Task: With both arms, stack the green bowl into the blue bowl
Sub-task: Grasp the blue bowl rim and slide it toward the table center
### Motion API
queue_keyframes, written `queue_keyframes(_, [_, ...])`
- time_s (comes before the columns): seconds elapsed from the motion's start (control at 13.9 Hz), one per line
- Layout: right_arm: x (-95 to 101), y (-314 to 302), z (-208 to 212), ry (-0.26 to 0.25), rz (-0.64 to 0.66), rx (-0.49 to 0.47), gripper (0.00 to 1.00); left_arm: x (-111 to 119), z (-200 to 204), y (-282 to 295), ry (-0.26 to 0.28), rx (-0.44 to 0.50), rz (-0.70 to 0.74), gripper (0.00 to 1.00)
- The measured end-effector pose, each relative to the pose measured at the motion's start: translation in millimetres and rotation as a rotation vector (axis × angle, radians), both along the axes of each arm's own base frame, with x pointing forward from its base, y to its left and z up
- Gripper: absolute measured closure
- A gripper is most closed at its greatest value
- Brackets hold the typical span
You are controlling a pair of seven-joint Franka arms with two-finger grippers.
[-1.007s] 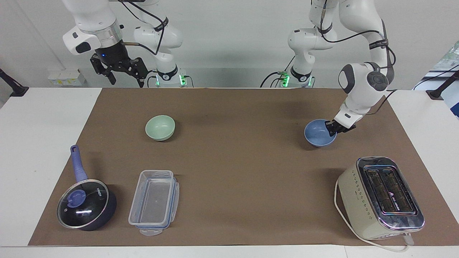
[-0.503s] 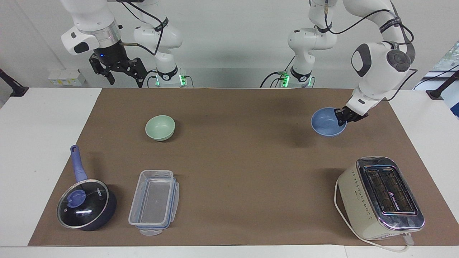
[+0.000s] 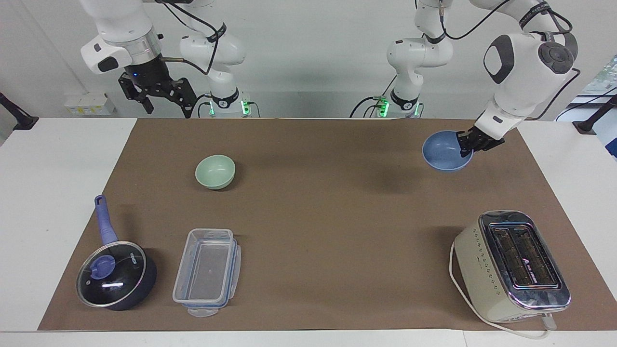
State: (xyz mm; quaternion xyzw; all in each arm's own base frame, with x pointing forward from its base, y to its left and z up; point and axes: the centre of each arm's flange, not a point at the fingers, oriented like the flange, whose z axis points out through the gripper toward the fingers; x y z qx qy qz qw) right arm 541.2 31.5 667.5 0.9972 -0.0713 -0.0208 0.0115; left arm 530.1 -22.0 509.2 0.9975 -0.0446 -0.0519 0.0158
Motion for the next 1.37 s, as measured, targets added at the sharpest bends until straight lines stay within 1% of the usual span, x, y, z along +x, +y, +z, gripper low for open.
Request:
queue_keyframes(0.22, [0.2, -3.7, -0.1, 0.0, 0.007, 0.001, 0.0, -2.6, -0.5, -33.4, 0.003, -0.013, -0.044, 0.9])
queue_keyframes(0.43, [0.3, -6.5, -0.1, 0.001, 0.004, 0.001, 0.0, -11.5, -1.0, -88.6, 0.013, -0.048, -0.064, 0.9])
queue_keyframes(0.58, [0.3, -6.5, -0.2, 0.001, 0.004, 0.001, 0.0, -21.4, -4.4, -127.9, 0.023, -0.06, -0.049, 0.9])
queue_keyframes(0.79, [0.3, -6.5, -0.2, 0.001, 0.004, 0.001, 0.0, -41.8, -13.4, -194.9, 0.013, -0.064, 0.004, 0.9])
queue_keyframes(0.93, [0.4, -6.5, -0.3, 0.001, 0.004, 0.001, 0.0, -54.9, -29.8, -229.2, 0.014, -0.096, 0.019, 0.9])
queue_keyframes(1.15, [0.4, -6.5, -0.3, 0.001, 0.004, 0.001, 0.0, -67.6, -71.4, -259.1, 0.009, -0.118, 0.005, 0.9])
queue_keyframes(1.37, [0.4, -6.5, -0.3, 0.001, 0.004, 0.001, 0.0, -80.9, -117.1, -282.3, -0.014, -0.137, -0.012, 0.9])
